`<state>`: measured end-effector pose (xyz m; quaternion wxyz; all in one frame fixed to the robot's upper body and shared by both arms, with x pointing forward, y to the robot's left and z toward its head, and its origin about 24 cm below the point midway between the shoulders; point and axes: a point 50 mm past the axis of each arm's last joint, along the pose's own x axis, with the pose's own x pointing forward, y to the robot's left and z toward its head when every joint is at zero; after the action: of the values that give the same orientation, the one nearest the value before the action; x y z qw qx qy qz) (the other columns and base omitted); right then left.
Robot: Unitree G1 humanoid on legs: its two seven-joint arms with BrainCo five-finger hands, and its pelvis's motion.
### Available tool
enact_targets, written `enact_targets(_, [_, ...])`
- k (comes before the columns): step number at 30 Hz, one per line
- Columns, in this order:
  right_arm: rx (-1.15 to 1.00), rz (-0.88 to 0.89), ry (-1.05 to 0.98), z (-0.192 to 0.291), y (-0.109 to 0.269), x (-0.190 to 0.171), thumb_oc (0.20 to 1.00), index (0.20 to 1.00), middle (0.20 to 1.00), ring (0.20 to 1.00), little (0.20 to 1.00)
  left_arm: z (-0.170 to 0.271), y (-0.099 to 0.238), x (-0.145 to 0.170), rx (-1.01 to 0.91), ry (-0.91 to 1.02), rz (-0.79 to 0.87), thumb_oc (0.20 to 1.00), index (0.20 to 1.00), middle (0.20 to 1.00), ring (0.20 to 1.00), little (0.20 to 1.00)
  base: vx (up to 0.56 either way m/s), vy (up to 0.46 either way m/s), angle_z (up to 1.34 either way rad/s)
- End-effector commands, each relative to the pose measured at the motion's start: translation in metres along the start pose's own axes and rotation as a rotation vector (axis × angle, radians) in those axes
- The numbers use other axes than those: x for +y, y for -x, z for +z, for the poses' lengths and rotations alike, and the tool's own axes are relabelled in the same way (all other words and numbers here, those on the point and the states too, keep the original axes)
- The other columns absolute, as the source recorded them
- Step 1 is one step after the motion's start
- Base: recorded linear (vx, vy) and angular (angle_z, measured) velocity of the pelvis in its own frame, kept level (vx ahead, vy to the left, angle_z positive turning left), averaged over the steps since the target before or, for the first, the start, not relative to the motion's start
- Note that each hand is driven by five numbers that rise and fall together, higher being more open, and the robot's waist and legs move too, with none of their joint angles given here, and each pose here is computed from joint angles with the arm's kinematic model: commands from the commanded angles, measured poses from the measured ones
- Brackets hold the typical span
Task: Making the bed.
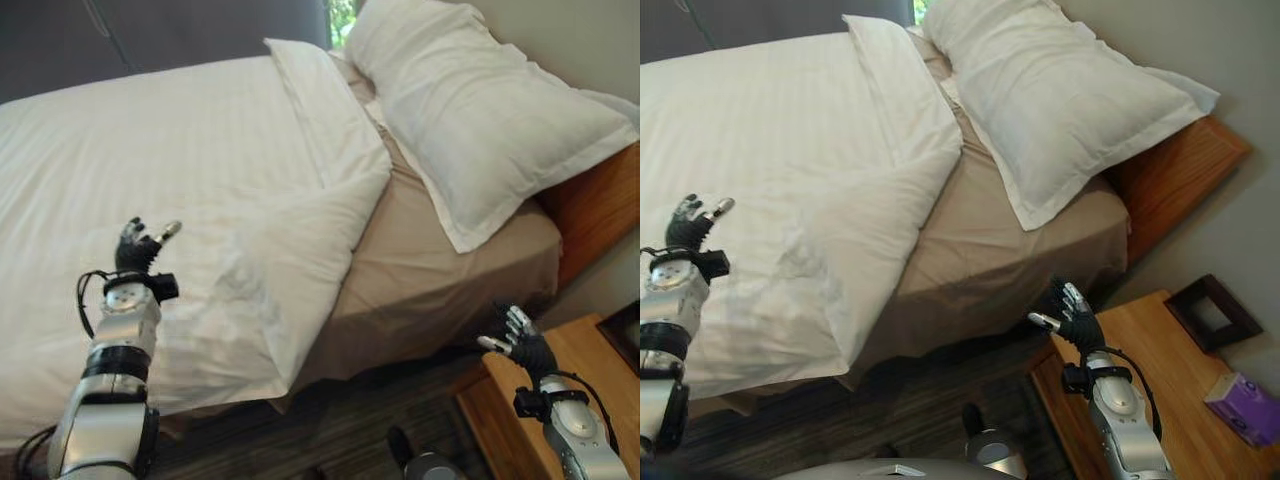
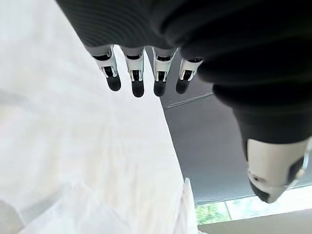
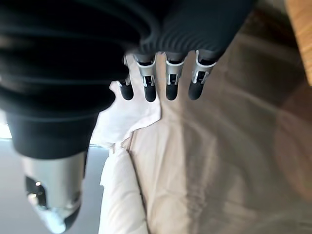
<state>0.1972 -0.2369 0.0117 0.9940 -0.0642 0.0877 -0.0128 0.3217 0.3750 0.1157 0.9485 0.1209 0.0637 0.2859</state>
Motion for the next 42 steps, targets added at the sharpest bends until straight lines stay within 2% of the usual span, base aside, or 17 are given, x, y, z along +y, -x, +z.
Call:
enact_targets(1, [-0.17, 0.032, -0.038, 0.035, -0.014, 0.003, 1.0, 1.0, 1.0, 1.0, 1.0, 0.053, -0.014, 0.015, -0.119, -0.046, 0.095, 1.0, 1.0, 1.0, 1.0, 1.0, -0.02, -0.005, 0.04])
enact_targets(8, [-0.187, 0.049, -0.043, 0.039, -0.017, 0.007, 1.0, 1.0, 1.0, 1.0, 1.0, 0.069, -0.019, 0.004, -0.118, -0.071, 0.084, 1.0, 1.0, 1.0, 1.0, 1.0, -0.01, 0.001, -0.03])
enact_targets(21, [-0.206, 0.078, -0.063, 0.04, -0.017, 0.014, 1.0, 1.0, 1.0, 1.0, 1.0, 0.097, -0.015, -0.063, -0.216, -0.137, -0.084, 1.0, 1.0, 1.0, 1.0, 1.0, -0.01, 0.001, -0.07])
enact_targets(25, [-0.2, 0.087, -0.057, 0.039, -0.017, 0.015, 1.0, 1.0, 1.0, 1.0, 1.0, 0.082, -0.013, -0.078, -0.158, -0.229, -0.12, 1.0, 1.0, 1.0, 1.0, 1.0, 0.02, 0.007, -0.03])
enact_targets(32, [-0.196, 0.083, -0.051, 0.039, -0.014, 0.014, 1.0, 1.0, 1.0, 1.0, 1.0, 0.064, -0.014, -0.082, -0.046, -0.333, -0.121, 1.0, 1.0, 1.0, 1.0, 1.0, 0.01, 0.002, 0.0])
enact_targets(33, [-0.194, 0.083, -0.049, 0.039, -0.013, 0.014, 1.0, 1.0, 1.0, 1.0, 1.0, 0.061, -0.014, -0.081, -0.04, -0.361, -0.122, 0.583, 0.583, 0.583, 0.583, 0.583, 0.0, 0.0, 0.0])
enact_targets(34, [-0.19, 0.081, -0.046, 0.038, -0.012, 0.013, 1.0, 1.0, 1.0, 1.0, 1.0, 0.058, -0.014, -0.081, -0.028, -0.383, -0.127, 0.228, 0.228, 0.228, 0.228, 0.228, 0.0, 0.0, 0.0])
enact_targets(35, [-0.189, 0.079, -0.039, 0.038, -0.012, 0.013, 1.0, 1.0, 1.0, 1.0, 1.0, 0.055, -0.013, -0.084, -0.022, -0.38, -0.137, 0.2, 0.2, 0.2, 0.2, 0.2, 0.0, 0.0, 0.0])
enact_targets(38, [-0.18, 0.077, -0.029, 0.036, -0.012, 0.012, 1.0, 1.0, 1.0, 1.0, 1.0, 0.056, -0.008, -0.099, -0.054, -0.362, -0.182, 0.2, 0.2, 0.2, 0.2, 0.2, 0.0, 0.0, 0.0])
enact_targets(42, [-0.184, 0.088, -0.019, 0.037, -0.015, 0.013, 1.0, 1.0, 1.0, 1.0, 1.0, 0.09, 0.006, -0.138, -0.252, -0.33, -0.292, 0.2, 0.2, 0.2, 0.2, 0.2, 0.01, 0.002, 0.02])
